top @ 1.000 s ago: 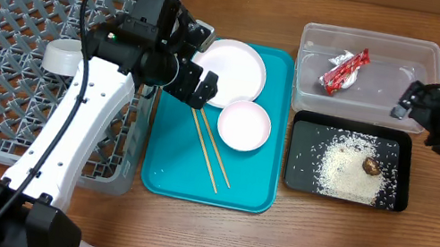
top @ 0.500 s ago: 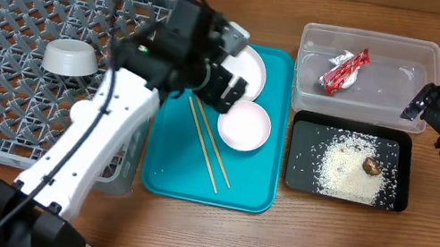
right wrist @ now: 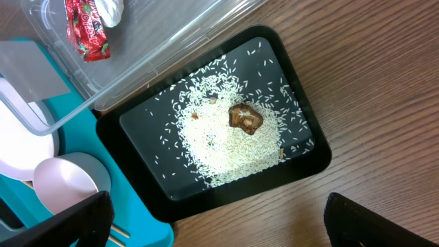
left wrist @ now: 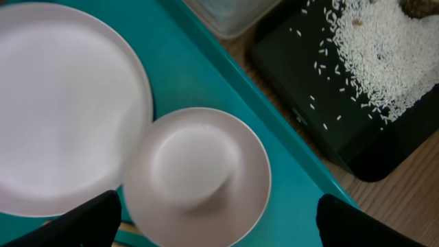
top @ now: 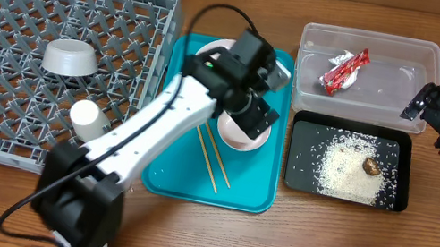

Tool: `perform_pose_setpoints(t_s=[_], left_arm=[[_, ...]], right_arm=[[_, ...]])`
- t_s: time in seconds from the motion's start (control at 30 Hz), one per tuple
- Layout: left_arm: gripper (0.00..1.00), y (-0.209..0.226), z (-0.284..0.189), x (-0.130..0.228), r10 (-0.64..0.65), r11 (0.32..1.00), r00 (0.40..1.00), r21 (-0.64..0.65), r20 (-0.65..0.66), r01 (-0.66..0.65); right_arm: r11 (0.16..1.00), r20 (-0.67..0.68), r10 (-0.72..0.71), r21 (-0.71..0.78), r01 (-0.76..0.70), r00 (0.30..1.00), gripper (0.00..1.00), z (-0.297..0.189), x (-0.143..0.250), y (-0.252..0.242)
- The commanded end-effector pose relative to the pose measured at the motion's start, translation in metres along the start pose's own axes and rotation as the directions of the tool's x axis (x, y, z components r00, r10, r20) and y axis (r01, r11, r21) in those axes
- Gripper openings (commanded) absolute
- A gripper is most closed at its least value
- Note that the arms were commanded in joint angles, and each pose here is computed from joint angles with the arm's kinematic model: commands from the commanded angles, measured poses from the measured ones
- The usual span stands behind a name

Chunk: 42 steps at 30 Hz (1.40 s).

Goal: Sort waste into correct bins and load items into the dishwasher
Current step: 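Grasp the rim of the small pink-white bowl with the left gripper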

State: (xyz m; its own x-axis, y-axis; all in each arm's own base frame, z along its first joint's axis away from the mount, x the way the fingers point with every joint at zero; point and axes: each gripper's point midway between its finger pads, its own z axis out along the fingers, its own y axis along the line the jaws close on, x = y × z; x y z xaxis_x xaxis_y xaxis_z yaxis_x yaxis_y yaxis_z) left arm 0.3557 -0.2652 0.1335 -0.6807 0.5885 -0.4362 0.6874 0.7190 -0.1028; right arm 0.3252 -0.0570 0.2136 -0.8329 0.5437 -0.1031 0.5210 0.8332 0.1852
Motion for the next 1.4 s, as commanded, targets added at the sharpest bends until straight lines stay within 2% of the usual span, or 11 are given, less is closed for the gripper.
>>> perform_pose_setpoints(t_s=[0.0,0.17,0.37,0.53,0.6,0.9,1.1,1.2,1.37], left_arm=[[0.85,-0.013,0.026,0.01,0.018,1.0,0.997,0.015,-0.069,-0.017],[0.72,-0.026,0.055,0.028,0.039,0.999,0.986,0.04,-0.161,-0.033],[0.63,-0.03,0.08,0.052,0.046,0.999,0.964,0.038,-0.262,-0.038],[0.38,-0.029,0.088,0.06,0.043,0.999,0.956,0.041,-0.29,-0.032],[0.32,-0.029,0.089,0.061,0.042,0.999,0.955,0.041,-0.295,-0.032],[0.25,-0.025,0.096,0.074,0.038,0.999,0.939,0.023,-0.343,-0.031],[0.14,-0.025,0.096,0.074,0.038,0.999,0.939,0.023,-0.342,-0.032],[0.04,-0.025,0.095,0.073,0.038,0.999,0.94,0.023,-0.34,-0.032],[0.04,-0.025,0.088,0.06,0.023,1.0,0.949,0.015,-0.313,-0.02]], right_arm=[[1.0,0.02,0.003,-0.008,-0.003,1.0,1.0,-0.006,0.0,0.0],[1.0,0.02,0.003,-0.008,-0.003,1.0,1.0,-0.006,0.0,0.0],[1.0,0.02,0.003,-0.008,-0.003,1.0,1.0,-0.006,0.0,0.0],[1.0,0.019,0.003,-0.008,-0.003,1.0,1.0,-0.006,0.0,0.0],[1.0,0.019,0.003,-0.008,-0.003,1.0,1.0,-0.006,0.0,0.0],[1.0,0.019,0.004,-0.008,-0.003,1.0,1.0,-0.006,0.0,0.0],[1.0,0.019,0.004,-0.008,-0.003,1.0,1.0,-0.006,0.0,0.0],[1.0,0.018,0.004,-0.007,-0.004,1.0,1.0,-0.006,0.0,0.0],[1.0,0.016,0.004,-0.006,-0.004,1.0,1.0,-0.006,0.001,-0.001]])
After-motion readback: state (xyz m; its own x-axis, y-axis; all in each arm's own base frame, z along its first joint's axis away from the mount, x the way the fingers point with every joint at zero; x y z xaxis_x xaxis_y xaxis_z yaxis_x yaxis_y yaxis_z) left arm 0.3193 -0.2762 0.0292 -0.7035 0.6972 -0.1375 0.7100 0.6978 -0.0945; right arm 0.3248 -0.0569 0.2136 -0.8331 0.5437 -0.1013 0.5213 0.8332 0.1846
